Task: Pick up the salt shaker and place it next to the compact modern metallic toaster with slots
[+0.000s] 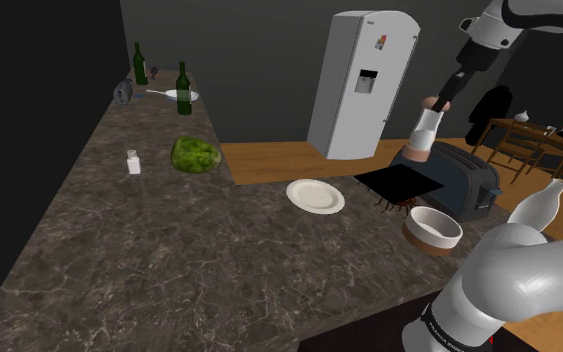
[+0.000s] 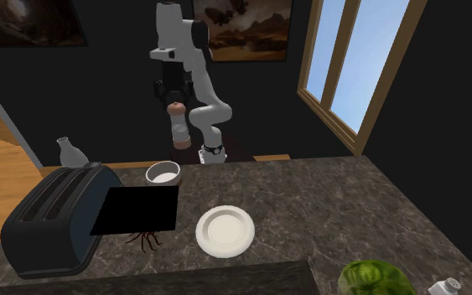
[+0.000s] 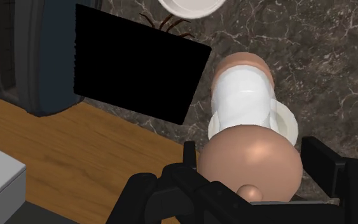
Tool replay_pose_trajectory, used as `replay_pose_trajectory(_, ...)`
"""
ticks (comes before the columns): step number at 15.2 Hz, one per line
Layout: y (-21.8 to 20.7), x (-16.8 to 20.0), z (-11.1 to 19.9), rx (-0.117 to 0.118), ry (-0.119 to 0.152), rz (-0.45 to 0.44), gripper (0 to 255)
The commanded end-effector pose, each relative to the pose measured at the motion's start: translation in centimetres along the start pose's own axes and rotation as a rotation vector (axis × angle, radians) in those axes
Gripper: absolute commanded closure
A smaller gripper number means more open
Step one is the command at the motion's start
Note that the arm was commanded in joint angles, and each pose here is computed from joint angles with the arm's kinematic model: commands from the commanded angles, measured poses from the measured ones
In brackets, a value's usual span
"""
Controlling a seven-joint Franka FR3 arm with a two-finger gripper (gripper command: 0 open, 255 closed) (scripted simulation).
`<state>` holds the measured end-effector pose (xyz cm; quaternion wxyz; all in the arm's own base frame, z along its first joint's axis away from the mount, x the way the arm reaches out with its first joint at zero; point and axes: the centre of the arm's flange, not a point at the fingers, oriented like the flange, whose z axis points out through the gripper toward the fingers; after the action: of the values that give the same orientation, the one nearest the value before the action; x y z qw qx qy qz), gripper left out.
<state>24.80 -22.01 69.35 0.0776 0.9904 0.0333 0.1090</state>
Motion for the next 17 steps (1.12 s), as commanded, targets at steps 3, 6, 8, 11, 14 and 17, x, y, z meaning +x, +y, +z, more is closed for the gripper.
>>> replay_pose_trajectory(3, 4.9, -2.7, 0.3, 0.000, 0.000, -0.002, 255)
replay_pose_trajectory(6, 8.5, -4.4, 0.5, 0.000, 0.000, -0.002, 255)
replay_pose_trajectory(8, 10.9, -5.5, 0.7, 0.000, 0.000, -0.002, 255)
replay_pose_trajectory(11, 14.4, -7.1, 0.9, 0.000, 0.000, -0.002, 255)
replay_pose_trajectory(14, 18.0, -8.8, 1.1, 0.000, 0.000, -0.002, 255)
replay_pose_trajectory(17, 20.9, -10.1, 1.3, 0.000, 0.000, -0.002, 255)
